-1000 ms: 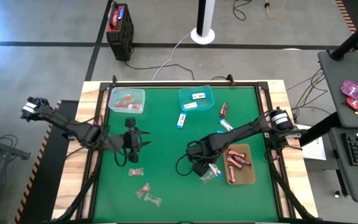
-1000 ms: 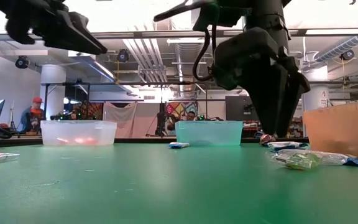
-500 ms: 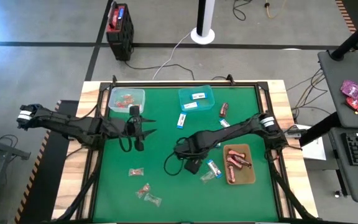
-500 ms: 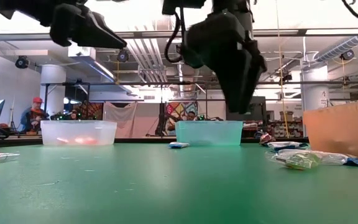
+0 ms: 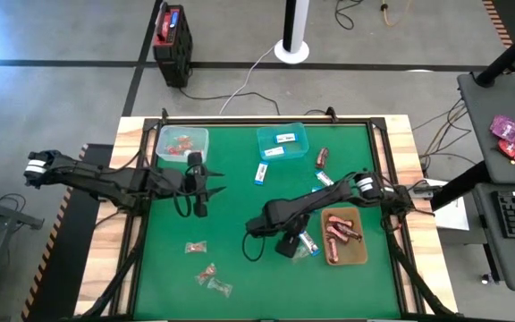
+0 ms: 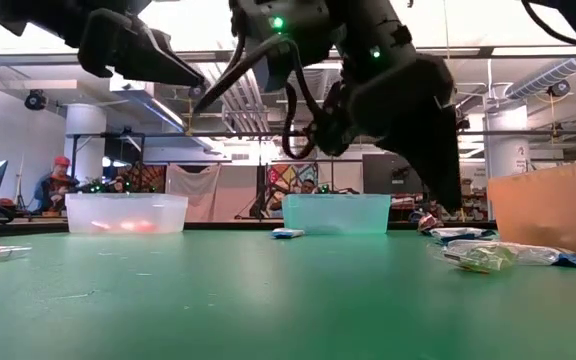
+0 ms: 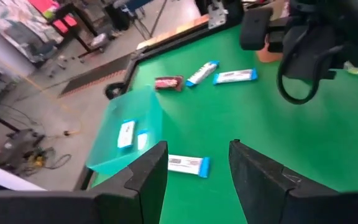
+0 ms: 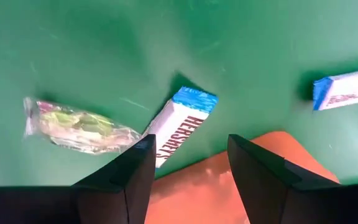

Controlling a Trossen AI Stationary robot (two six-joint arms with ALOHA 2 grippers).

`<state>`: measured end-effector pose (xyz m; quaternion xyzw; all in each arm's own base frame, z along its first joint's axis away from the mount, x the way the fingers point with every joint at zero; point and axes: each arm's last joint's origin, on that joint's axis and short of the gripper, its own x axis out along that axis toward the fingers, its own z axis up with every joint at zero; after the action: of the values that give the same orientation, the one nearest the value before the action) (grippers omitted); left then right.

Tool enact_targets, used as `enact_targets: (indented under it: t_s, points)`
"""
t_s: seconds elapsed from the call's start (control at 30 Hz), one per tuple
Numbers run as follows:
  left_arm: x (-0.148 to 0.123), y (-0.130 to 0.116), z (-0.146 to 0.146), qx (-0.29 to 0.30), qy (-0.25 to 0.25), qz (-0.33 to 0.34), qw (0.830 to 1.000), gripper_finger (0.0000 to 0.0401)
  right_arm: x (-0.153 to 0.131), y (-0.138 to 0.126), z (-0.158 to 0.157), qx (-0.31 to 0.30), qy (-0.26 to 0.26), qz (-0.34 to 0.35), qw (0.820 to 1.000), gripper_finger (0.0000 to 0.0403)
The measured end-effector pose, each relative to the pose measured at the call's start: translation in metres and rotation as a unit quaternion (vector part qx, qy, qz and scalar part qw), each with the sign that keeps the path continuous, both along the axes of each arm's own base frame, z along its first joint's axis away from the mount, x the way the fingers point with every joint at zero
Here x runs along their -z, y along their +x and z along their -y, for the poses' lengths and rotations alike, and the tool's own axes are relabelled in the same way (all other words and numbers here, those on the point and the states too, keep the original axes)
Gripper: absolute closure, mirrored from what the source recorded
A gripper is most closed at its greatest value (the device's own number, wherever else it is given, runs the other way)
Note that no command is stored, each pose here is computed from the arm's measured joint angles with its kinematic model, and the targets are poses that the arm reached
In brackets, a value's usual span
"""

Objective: Sort candy by brand, put in halloween buckets
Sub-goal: Put the white chocolate into the light blue bin

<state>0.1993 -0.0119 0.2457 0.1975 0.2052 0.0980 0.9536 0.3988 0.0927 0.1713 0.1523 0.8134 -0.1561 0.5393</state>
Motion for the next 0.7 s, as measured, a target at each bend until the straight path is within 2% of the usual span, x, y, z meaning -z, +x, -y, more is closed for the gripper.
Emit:
enact_targets:
  t_s: [0.2, 0.37, 0.6, 0.7]
  points:
    - [0.006, 0.004, 0.0, -0.006, -0.015, -0.011, 1.0, 0.0246, 0.012, 0.0, 0.0, -0.015, 0.029, 0.015, 0.999, 0.0211]
    - [0.009, 0.009, 0.001, -0.007, -0.018, -0.012, 1.0, 0.0246, 0.023, 0.0, 0.007, -0.018, 0.033, 0.028, 0.999, 0.0211]
    - [0.015, 0.016, 0.002, -0.007, -0.018, -0.016, 1.0, 0.0246, 0.037, -0.008, 0.013, -0.034, 0.038, 0.012, 0.999, 0.0212]
    - [0.016, 0.018, 0.002, -0.007, -0.019, -0.017, 1.0, 0.0246, 0.04, -0.007, 0.013, -0.039, 0.043, 0.022, 0.998, 0.0227]
